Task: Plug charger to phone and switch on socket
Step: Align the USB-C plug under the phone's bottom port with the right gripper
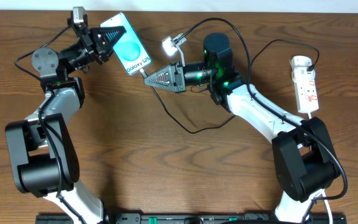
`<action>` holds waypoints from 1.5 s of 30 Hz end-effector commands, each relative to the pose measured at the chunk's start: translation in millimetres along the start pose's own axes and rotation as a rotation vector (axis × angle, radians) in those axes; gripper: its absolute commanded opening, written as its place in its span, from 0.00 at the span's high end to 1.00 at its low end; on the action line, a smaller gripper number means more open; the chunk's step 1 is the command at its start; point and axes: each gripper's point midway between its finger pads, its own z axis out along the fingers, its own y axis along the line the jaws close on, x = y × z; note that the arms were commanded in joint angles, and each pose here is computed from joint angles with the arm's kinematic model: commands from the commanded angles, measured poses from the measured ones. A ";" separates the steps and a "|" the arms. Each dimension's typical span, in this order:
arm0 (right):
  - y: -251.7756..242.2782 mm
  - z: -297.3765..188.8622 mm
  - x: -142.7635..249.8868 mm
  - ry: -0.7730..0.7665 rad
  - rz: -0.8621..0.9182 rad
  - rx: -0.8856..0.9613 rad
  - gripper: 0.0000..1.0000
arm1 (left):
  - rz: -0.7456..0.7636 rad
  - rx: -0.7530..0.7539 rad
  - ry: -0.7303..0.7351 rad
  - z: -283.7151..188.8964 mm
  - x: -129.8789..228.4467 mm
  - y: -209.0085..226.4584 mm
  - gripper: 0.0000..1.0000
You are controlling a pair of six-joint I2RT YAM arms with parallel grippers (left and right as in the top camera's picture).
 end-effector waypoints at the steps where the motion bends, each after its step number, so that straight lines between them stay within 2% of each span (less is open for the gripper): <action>1: 1.7 0.3 -7.8 -0.023 0.004 0.014 0.99 | 0.040 0.006 0.016 1.4 1.2 -5.5 0.93; 45: 1.5 -3.3 -18.5 -0.066 0.062 0.023 0.99 | 0.084 0.011 0.035 1.3 4.8 -7.7 0.93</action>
